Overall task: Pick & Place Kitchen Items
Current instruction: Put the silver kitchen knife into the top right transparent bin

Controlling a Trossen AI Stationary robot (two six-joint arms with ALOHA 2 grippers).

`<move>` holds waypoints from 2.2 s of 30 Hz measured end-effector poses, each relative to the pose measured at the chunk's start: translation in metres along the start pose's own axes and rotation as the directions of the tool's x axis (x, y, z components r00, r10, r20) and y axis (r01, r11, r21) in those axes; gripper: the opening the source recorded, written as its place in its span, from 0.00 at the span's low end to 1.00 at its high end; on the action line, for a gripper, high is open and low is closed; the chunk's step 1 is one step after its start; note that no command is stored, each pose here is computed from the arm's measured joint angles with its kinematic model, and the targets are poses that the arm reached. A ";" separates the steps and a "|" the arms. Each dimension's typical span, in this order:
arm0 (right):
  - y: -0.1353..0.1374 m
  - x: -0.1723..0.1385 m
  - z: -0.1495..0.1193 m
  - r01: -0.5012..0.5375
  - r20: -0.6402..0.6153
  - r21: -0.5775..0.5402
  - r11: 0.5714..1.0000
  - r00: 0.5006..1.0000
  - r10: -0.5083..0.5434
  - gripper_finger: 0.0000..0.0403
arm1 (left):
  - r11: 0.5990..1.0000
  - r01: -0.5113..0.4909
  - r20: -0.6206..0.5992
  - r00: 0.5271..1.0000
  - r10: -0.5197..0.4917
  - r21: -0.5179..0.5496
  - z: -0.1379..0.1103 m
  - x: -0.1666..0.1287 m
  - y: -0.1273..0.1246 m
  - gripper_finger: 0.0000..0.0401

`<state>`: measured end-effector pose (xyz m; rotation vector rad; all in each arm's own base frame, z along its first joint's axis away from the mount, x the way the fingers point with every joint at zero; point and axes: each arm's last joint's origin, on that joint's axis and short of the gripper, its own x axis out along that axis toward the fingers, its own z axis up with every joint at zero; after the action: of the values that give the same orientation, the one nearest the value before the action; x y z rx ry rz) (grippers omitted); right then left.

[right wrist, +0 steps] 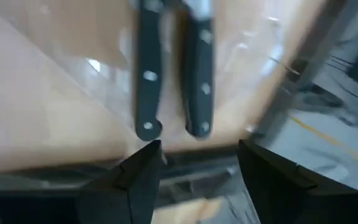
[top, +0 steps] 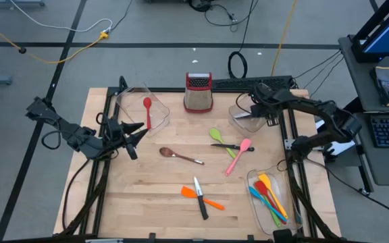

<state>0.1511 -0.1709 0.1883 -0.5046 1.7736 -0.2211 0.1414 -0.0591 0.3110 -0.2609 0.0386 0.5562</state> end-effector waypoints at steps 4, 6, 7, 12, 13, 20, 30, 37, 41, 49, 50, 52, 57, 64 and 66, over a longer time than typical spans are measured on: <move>0.002 -0.016 -0.001 0.077 0.014 -0.019 0.997 0.997 -0.077 0.52 | 1.000 0.008 -0.009 1.000 -0.008 0.009 -0.001 0.000 0.000 0.38; 0.004 -0.026 -0.002 0.112 0.043 -0.017 0.994 0.993 -0.111 0.52 | 1.000 0.022 -0.018 1.000 -0.022 0.012 -0.001 0.000 0.000 0.38; 0.006 -0.031 -0.003 0.129 0.058 -0.016 0.991 0.990 -0.128 0.52 | 1.000 0.022 -0.020 1.000 -0.022 0.015 -0.002 0.000 0.000 0.38; 0.014 -0.055 -0.004 0.241 0.100 -0.020 0.970 0.966 -0.238 0.52 | 0.999 0.028 -0.026 0.999 -0.028 0.018 -0.002 0.000 0.000 0.38; 0.016 -0.060 -0.005 0.265 0.104 -0.017 0.964 0.959 -0.262 0.52 | 0.999 0.041 -0.032 0.999 -0.040 0.018 -0.002 0.000 0.000 0.38; 0.032 -0.091 -0.006 0.353 0.214 0.108 0.929 0.905 -0.368 0.52 | 0.995 0.095 -0.069 0.993 -0.095 -0.008 -0.006 0.001 -0.004 0.38; 0.061 -0.123 -0.004 0.255 0.447 0.308 0.917 0.812 -0.376 0.52 | 0.989 0.112 -0.139 0.982 -0.125 -0.097 -0.021 0.010 -0.018 0.38; 0.079 -0.140 -0.003 -0.023 0.658 0.385 0.923 0.708 -0.257 0.52 | 0.981 0.117 -0.141 0.980 -0.139 -0.155 -0.031 0.019 -0.035 0.38; 0.086 -0.150 -0.009 -0.155 0.748 0.385 0.910 0.630 -0.208 0.52 | 0.978 0.123 -0.136 0.980 -0.146 -0.166 -0.036 0.024 -0.042 0.38; 0.092 -0.166 -0.039 -0.375 0.875 0.364 0.853 0.450 -0.176 0.52 | 0.982 0.115 -0.147 0.980 -0.137 -0.149 -0.044 0.029 -0.048 0.38; 0.092 -0.167 -0.043 -0.391 0.884 0.362 0.846 0.431 -0.179 0.52 | 0.982 0.116 -0.144 0.980 -0.138 -0.152 -0.044 0.029 -0.048 0.38; 0.094 -0.169 -0.052 -0.421 0.896 0.370 0.828 0.397 -0.198 0.52 | 0.982 0.117 -0.145 0.980 -0.139 -0.148 -0.044 0.029 -0.049 0.38; 0.098 -0.174 -0.073 -0.502 0.937 0.320 0.803 0.291 -0.191 0.52 | 0.984 0.119 -0.145 0.980 -0.138 -0.129 -0.044 0.029 -0.048 0.38; 0.111 -0.167 -0.084 -0.610 0.982 0.183 0.771 0.150 -0.115 0.52 | 0.988 0.126 -0.146 0.980 -0.138 -0.088 -0.044 0.029 -0.048 0.38; 0.115 -0.158 -0.081 -0.624 0.983 0.181 0.760 0.133 -0.125 0.52 | 0.986 0.137 -0.152 0.977 -0.150 -0.092 -0.044 0.029 -0.049 0.38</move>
<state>0.0779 -0.0079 0.3009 0.2098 0.3243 -0.0938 0.1932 -0.0952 0.2769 -0.3838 0.1507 0.3925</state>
